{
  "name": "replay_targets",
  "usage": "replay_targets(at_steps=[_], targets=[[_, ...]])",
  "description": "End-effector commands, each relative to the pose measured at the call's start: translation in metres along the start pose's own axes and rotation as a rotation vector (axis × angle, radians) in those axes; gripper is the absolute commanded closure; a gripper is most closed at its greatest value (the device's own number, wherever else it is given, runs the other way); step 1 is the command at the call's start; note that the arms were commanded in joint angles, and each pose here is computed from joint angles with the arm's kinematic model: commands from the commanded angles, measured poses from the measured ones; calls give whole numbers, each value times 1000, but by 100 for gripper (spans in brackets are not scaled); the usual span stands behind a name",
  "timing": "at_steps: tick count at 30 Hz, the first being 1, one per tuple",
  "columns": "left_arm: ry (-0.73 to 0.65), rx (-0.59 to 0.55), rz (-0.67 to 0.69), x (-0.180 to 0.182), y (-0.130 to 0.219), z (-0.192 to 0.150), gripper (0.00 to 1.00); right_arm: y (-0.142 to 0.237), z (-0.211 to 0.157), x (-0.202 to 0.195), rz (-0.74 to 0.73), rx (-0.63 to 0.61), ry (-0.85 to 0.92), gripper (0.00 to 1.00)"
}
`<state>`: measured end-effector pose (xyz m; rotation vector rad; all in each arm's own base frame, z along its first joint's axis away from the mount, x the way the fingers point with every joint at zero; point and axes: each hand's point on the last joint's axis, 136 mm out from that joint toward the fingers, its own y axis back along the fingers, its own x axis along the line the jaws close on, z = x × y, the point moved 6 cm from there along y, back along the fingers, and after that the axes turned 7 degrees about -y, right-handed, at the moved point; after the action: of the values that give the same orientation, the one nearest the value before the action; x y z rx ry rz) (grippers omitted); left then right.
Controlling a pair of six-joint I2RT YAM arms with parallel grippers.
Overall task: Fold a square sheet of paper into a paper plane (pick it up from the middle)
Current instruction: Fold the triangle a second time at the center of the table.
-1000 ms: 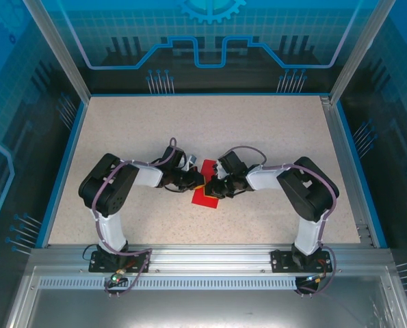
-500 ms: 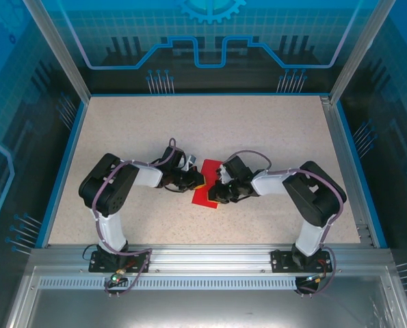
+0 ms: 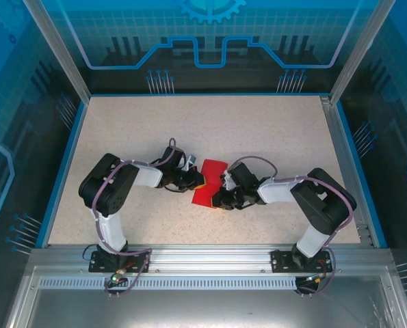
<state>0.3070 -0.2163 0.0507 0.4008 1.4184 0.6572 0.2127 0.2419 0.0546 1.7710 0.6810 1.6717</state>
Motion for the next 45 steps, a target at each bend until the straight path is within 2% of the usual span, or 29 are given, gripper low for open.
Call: replay_targets(at_steps=[1,7,12,17,21,27,36,40,45], targets=[[82,37,131,38,-6,-18,98,0,-29,-33,-139,84,-60,86],[75,37,128,36,-5,-19,98,11,-22,-17,-88,44,-44,85],[71,37,120,34,-5,-18,98,24,-2,8,-43,-71,-26,85],[68,35,115,32,-5,-16,97,16,16,24,-11,-90,-15,85],[66,35,110,30,-4,-16,97,2,19,18,-18,-54,-33,86],[37,30,91,21,2,-15,92,-11,7,-14,-111,-7,-80,92],[-67,-4,24,-23,34,-13,80,-13,4,-24,-149,0,-95,92],[-92,22,11,-35,34,-23,85,-13,6,-21,-146,-5,-89,92],[-29,30,32,-26,24,-30,94,-13,5,-22,-154,1,-92,92]])
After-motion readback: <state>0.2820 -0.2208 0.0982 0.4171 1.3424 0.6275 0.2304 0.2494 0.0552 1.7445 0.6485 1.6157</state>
